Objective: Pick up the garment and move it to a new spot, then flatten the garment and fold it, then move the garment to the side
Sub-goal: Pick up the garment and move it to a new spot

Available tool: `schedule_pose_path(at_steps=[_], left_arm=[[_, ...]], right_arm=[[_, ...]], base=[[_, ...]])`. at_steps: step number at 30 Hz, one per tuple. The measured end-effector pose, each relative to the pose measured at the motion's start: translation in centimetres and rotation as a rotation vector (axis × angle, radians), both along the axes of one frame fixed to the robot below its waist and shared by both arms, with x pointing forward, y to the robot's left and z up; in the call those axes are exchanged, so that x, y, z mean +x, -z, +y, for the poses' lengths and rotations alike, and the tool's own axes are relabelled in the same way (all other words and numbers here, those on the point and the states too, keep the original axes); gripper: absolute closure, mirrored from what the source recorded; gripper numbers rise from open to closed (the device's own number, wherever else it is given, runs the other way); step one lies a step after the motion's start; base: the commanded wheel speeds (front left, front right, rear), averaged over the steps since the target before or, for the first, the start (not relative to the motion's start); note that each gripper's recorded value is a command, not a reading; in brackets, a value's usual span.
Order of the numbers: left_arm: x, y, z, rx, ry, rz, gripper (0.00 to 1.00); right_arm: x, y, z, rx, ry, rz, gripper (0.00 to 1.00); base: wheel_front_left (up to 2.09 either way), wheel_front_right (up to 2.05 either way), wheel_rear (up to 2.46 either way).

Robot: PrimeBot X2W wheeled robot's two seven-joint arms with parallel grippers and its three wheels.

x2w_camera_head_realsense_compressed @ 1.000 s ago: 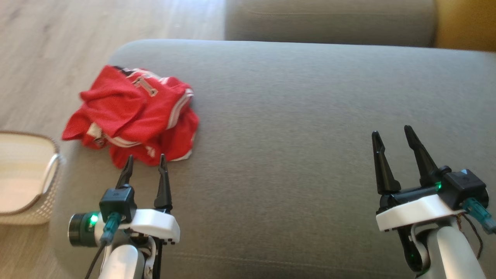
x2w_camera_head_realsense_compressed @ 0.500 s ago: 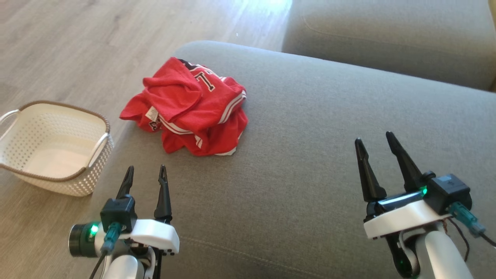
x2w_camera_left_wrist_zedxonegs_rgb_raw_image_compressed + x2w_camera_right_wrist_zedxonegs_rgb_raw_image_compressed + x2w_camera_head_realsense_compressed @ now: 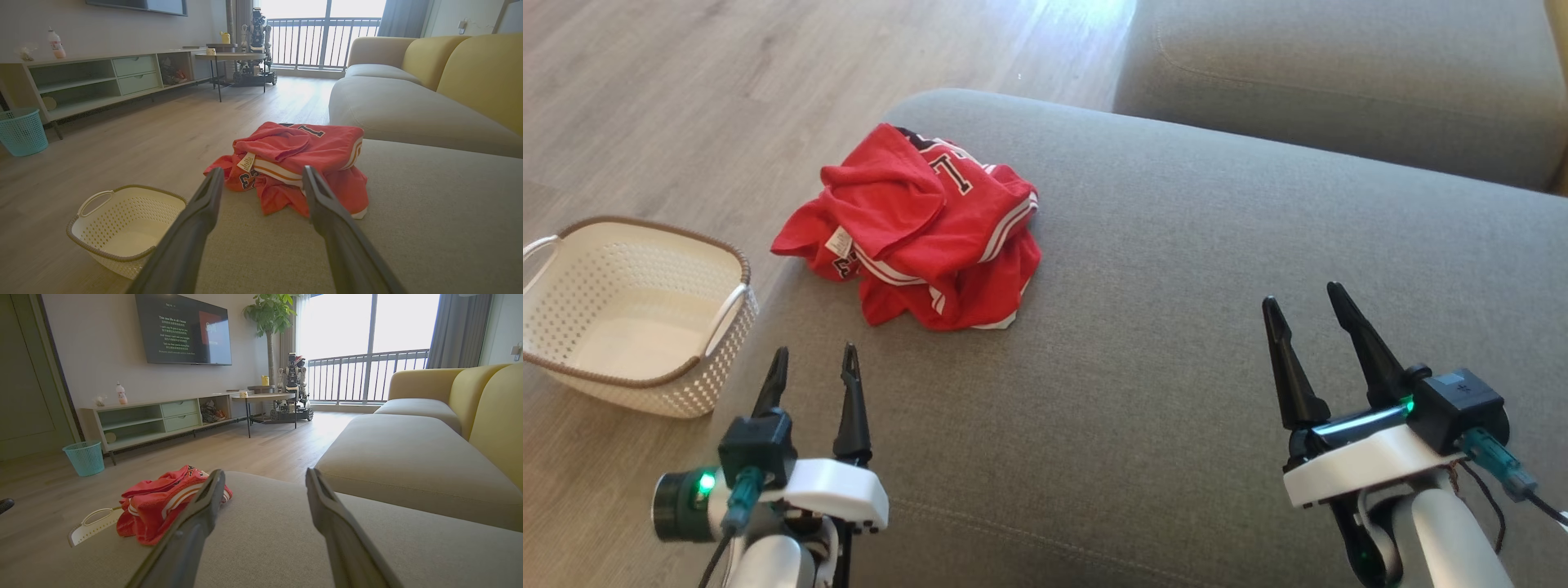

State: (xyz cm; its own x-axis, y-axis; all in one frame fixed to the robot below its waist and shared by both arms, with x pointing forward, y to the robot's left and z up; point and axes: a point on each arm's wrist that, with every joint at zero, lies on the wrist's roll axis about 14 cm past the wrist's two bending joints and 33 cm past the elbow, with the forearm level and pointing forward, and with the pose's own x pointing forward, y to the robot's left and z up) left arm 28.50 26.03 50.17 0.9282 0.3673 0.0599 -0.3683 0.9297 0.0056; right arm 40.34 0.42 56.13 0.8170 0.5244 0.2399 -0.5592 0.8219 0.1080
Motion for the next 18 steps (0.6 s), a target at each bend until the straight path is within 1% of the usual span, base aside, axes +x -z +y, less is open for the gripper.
schedule_pose_path(at_steps=[4, 8, 12, 15, 18], left_arm=[[0.5, 0.1, 0.3, 0.002, -0.003, 0.008, 0.00], [1.9, 0.5, 0.1, 0.018, 0.038, 0.033, 0.00], [5.2, 0.1, 0.5, 0.041, 0.082, 0.041, 0.00], [8.1, -0.1, 1.4, 0.034, 0.102, 0.047, 0.00], [11.2, 0.8, 2.3, -0.003, 0.137, 0.122, 0.00]], right_arm=[[0.2, 0.5, -0.6, 0.000, 0.017, 0.014, 0.00], [0.9, 1.5, -1.0, -0.008, 0.028, 0.032, 0.00], [2.3, 2.3, -1.9, -0.013, 0.059, 0.040, 0.00], [3.5, 3.0, -2.4, -0.020, 0.079, 0.046, 0.00], [4.6, 4.0, -2.8, -0.035, 0.095, 0.055, 0.00]], base=[[0.00, 0.00, 0.00], [0.00, 0.00, 0.00], [0.00, 0.00, 0.00], [0.00, 0.00, 0.00], [0.00, 0.00, 0.00]])
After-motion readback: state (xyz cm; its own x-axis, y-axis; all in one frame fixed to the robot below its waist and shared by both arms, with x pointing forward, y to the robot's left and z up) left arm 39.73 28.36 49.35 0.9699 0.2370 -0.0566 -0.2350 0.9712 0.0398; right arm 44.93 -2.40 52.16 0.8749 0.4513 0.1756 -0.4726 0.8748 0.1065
